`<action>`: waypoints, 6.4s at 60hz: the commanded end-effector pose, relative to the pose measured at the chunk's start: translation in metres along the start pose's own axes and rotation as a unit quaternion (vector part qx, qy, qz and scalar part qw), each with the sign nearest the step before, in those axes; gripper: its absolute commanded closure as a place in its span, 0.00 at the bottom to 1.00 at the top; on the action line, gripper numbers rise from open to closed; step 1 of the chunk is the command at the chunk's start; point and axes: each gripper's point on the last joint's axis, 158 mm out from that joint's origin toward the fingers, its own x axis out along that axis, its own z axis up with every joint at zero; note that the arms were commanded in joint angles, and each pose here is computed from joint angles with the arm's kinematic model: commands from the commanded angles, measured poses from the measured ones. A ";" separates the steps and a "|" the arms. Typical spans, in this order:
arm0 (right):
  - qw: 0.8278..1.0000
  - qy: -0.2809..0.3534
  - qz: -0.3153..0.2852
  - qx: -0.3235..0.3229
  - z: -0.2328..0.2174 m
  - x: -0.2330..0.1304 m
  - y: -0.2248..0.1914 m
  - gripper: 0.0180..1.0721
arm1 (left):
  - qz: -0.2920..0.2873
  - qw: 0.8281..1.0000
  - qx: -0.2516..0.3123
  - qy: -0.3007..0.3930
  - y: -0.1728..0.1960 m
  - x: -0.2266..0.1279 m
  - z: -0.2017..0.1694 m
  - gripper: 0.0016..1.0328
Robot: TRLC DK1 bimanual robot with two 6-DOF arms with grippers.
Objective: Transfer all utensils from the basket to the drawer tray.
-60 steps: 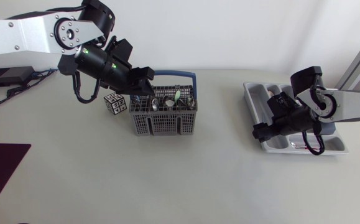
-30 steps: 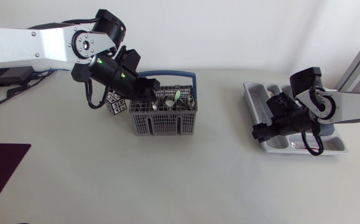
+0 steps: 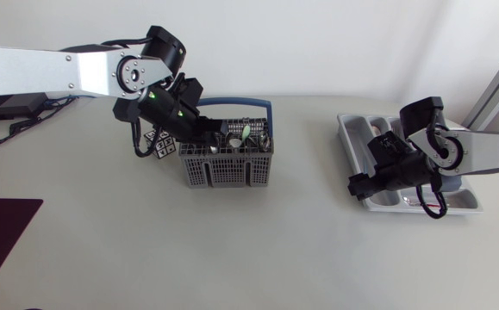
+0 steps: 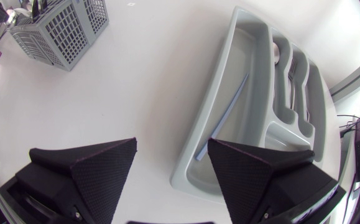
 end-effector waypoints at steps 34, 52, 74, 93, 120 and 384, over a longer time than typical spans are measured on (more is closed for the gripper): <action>1.000 0.015 0.001 -0.002 -0.012 0.004 0.008 0.21 | -0.009 1.000 0.011 -0.014 0.001 -0.013 0.003 0.96; 1.000 0.011 0.001 -0.004 -0.009 0.001 0.009 0.21 | -0.073 0.996 -0.009 -0.043 -0.013 -0.044 0.021 0.96; 1.000 -0.018 -0.003 -0.017 0.008 -0.025 0.016 0.20 | -0.086 0.993 0.008 -0.083 -0.038 -0.108 0.032 0.96; 0.987 -0.126 0.065 -0.070 0.041 -0.091 0.065 0.13 | -0.108 0.986 0.077 -0.103 -0.082 -0.147 0.014 0.96; 0.943 -0.187 0.215 -0.174 0.025 -0.153 0.167 0.05 | -0.222 0.959 0.174 -0.040 -0.156 -0.125 -0.037 0.95; 0.924 -0.122 -0.167 -0.320 -0.056 -0.068 -0.094 0.05 | 0.171 0.797 0.579 -0.019 -0.028 0.018 0.035 0.43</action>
